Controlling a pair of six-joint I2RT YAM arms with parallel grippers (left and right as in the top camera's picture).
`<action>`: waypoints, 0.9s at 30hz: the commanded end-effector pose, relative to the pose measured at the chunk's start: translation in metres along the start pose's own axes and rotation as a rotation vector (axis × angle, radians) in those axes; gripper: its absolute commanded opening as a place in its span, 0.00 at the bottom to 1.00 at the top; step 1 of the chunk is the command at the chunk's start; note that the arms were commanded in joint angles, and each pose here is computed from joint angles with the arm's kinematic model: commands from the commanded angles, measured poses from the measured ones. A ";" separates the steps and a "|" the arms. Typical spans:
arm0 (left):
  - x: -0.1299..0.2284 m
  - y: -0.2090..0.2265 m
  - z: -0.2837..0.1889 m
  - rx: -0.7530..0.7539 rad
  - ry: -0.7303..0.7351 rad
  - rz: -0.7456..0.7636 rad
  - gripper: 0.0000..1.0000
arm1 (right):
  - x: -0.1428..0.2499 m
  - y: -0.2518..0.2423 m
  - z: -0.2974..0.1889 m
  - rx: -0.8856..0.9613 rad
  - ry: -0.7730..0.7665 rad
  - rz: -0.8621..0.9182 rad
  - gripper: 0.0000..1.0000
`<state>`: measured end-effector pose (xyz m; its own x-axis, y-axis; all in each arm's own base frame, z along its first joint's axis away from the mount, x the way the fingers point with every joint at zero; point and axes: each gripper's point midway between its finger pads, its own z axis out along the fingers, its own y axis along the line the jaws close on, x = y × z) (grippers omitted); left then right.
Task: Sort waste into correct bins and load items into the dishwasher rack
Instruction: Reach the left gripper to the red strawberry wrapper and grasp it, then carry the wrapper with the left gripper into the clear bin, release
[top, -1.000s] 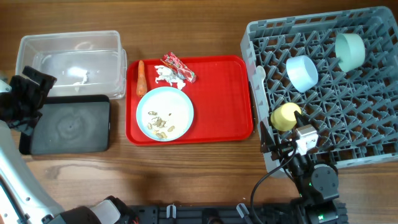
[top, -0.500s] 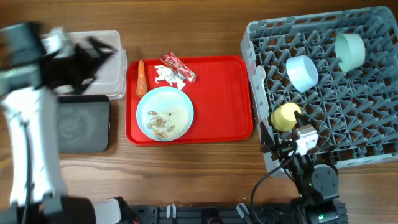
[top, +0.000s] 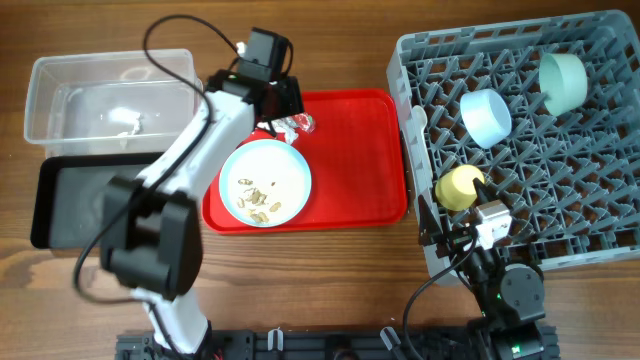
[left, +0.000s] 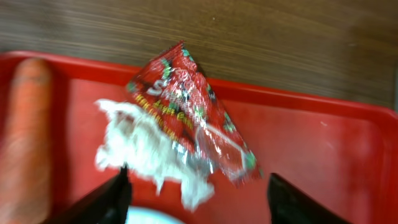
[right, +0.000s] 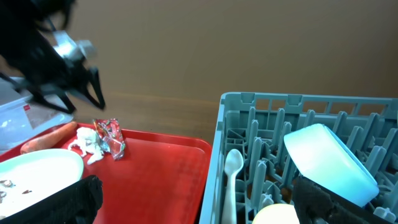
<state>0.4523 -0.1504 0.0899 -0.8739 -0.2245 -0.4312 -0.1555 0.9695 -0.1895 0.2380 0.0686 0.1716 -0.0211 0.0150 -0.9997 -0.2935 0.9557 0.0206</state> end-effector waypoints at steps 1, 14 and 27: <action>0.009 -0.009 0.034 0.050 0.040 -0.018 0.60 | -0.003 -0.003 -0.001 0.014 -0.016 -0.018 1.00; 0.031 -0.007 0.078 0.049 0.111 -0.024 0.48 | -0.003 -0.003 -0.001 0.014 -0.016 -0.018 1.00; 0.038 -0.026 0.091 0.155 0.150 -0.097 0.26 | -0.003 -0.003 -0.001 0.014 -0.016 -0.018 1.00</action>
<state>0.4718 -0.1852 0.0113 -0.9017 -0.2856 -0.3247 -0.1747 0.9275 -0.3305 0.2380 0.0686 0.1717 -0.0208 0.0151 -0.9997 -0.2936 0.9557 0.0205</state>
